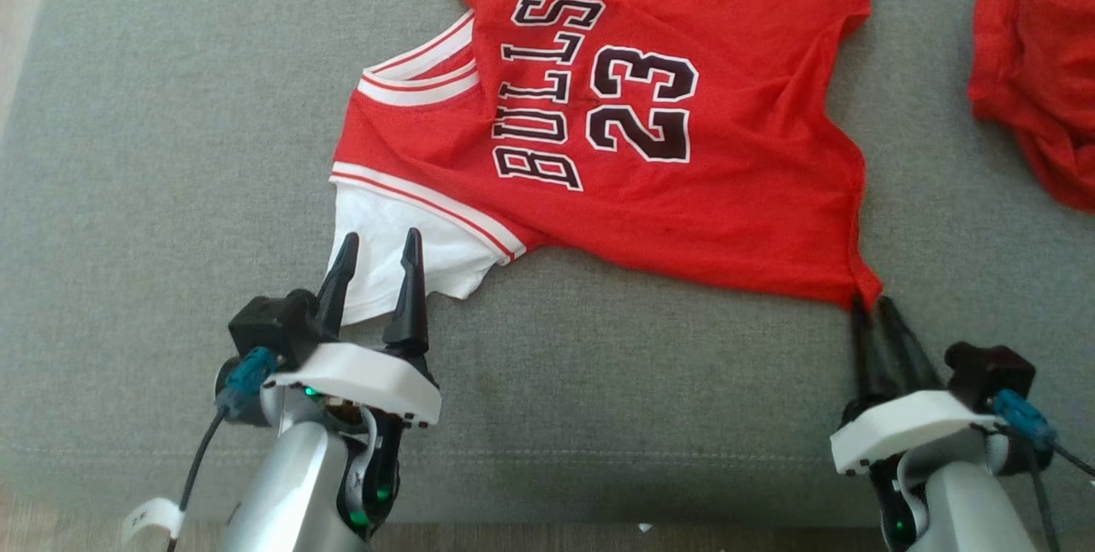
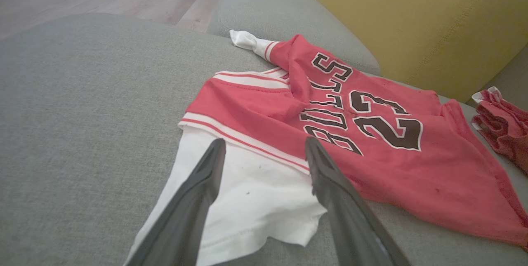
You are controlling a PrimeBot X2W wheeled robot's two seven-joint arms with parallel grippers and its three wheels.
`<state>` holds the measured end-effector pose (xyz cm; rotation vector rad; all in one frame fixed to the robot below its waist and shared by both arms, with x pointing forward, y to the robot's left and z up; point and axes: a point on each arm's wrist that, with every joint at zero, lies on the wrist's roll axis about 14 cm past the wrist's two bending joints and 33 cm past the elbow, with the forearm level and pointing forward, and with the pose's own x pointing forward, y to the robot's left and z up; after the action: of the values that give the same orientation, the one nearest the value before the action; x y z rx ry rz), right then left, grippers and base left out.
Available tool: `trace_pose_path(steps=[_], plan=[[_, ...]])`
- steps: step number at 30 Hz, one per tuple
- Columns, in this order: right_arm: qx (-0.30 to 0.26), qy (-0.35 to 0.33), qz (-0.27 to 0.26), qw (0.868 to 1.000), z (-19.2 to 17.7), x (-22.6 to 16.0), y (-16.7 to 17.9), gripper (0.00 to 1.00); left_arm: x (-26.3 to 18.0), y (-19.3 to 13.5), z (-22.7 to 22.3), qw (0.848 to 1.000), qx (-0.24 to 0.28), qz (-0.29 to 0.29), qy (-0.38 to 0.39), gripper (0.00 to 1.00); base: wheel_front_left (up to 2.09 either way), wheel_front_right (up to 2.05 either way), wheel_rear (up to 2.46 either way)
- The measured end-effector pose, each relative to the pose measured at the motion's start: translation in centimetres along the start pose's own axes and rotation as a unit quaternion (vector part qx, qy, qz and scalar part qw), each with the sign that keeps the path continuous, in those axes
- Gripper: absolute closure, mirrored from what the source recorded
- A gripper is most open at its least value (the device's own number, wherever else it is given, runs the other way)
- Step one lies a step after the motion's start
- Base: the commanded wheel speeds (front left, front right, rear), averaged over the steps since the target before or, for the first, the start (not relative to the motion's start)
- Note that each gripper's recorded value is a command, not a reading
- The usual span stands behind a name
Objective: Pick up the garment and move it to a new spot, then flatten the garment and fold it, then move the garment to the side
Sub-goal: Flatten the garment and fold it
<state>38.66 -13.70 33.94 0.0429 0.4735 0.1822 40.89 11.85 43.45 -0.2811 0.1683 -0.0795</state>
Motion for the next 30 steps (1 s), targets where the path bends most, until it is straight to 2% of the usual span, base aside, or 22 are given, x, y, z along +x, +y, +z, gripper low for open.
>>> trace_pose_path(steps=[9,16,23,30], plan=[[-0.004,-0.003,-0.011,1.0,0.2,-0.1,-0.8,1.0,0.0,-0.1,0.0,1.0,0.001,-0.001,0.001,0.0,0.0,0.0,0.0],[-0.03,-0.016,-0.012,0.999,1.2,-0.2,-1.0,1.0,-0.3,0.3,-1.4,1.0,0.016,0.003,0.022,0.0,0.0,0.0,0.0],[-0.035,-0.018,-0.012,0.999,1.5,-0.2,-1.0,1.0,-1.2,2.6,-5.7,0.994,0.046,0.044,0.094,0.0,0.0,0.0,0.0],[-0.031,-0.018,-0.004,0.999,1.4,-0.3,-0.5,1.0,0.5,5.6,-5.2,0.989,0.062,0.092,0.098,0.0,0.0,0.0,0.0]])
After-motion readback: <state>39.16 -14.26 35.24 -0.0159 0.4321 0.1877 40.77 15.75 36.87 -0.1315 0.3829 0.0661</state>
